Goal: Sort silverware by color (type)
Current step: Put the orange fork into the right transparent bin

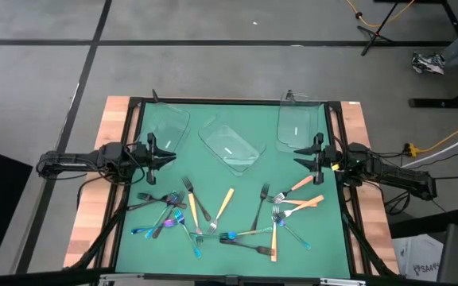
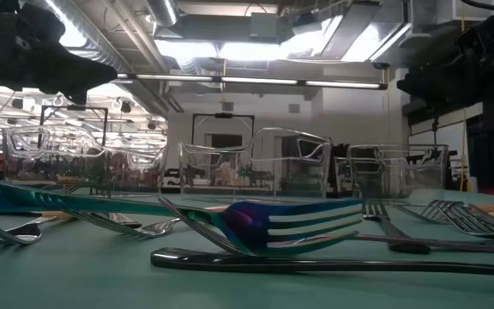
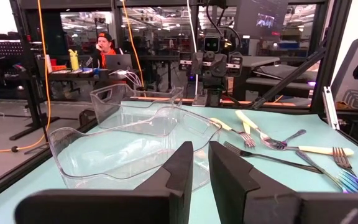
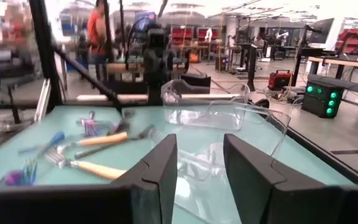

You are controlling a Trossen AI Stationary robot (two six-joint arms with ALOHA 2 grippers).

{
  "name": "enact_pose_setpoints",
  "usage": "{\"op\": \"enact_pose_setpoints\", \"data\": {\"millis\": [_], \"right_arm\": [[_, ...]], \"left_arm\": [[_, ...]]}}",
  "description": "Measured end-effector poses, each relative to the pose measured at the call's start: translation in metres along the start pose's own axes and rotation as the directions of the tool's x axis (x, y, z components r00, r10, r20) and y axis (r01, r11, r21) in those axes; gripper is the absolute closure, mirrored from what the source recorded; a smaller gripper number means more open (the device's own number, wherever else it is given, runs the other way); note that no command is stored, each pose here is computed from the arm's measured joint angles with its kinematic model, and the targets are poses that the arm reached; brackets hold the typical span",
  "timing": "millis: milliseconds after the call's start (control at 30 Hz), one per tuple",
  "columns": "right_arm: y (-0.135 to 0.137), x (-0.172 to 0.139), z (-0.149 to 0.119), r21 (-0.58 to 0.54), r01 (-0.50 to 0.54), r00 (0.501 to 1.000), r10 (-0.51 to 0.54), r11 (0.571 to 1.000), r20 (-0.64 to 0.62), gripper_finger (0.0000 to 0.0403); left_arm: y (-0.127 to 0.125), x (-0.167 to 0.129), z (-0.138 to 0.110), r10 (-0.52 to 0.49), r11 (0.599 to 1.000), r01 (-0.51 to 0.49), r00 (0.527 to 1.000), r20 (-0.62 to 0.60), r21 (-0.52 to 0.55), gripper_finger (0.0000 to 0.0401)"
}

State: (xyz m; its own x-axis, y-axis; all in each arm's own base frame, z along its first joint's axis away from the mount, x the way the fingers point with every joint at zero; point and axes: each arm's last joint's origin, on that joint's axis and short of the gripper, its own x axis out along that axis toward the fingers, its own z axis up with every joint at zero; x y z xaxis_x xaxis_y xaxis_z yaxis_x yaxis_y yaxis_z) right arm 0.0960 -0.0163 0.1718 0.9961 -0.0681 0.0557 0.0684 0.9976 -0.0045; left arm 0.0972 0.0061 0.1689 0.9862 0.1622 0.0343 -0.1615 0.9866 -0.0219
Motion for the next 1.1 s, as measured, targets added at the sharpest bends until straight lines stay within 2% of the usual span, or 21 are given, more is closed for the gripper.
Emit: {"op": "enact_pose_setpoints", "data": {"millis": [167, 367, 500, 800, 1000, 1100], "right_arm": [[0.0, 0.0, 0.006, 0.16, -0.011, 0.998, 0.001, 0.987, 0.066, 0.0278], [-0.001, 0.0, 0.009, 0.262, 0.028, 0.995, -0.053, 0.965, 0.088, 0.0278], [-0.003, -0.001, 0.011, 0.304, 0.065, 0.989, -0.103, 0.95, 0.109, 0.0278], [-0.003, -0.001, 0.012, 0.414, 0.045, 0.988, -0.103, 0.909, 0.118, 0.0278], [-0.003, 0.0, 0.012, 0.427, 0.042, 0.987, -0.103, 0.903, 0.121, 0.0278], [-0.002, 0.0, 0.016, 0.418, -0.009, 0.984, -0.066, 0.909, 0.164, 0.0278]], "left_arm": [[0.0, 0.0, 0.0, 0.0, 1.0, 0.0, 1.0, 0.0, 0.0, 0.0355], [0.0, 0.0, 0.0, -0.001, 1.0, 0.001, 1.0, 0.0, 0.0, 0.0355], [0.0, 0.0, 0.0, 0.0, 1.0, 0.0, 1.0, 0.0, 0.0, 0.0355], [0.0, 0.0, 0.0, 0.0, 1.0, 0.0, 1.0, 0.0, 0.0, 0.0355], [0.0, 0.0, 0.0, 0.001, 1.0, -0.001, 1.0, 0.0, 0.0, 0.0355], [0.0, 0.0, 0.0, 0.001, 1.0, -0.001, 1.0, 0.001, 0.0, 0.0355]]}}
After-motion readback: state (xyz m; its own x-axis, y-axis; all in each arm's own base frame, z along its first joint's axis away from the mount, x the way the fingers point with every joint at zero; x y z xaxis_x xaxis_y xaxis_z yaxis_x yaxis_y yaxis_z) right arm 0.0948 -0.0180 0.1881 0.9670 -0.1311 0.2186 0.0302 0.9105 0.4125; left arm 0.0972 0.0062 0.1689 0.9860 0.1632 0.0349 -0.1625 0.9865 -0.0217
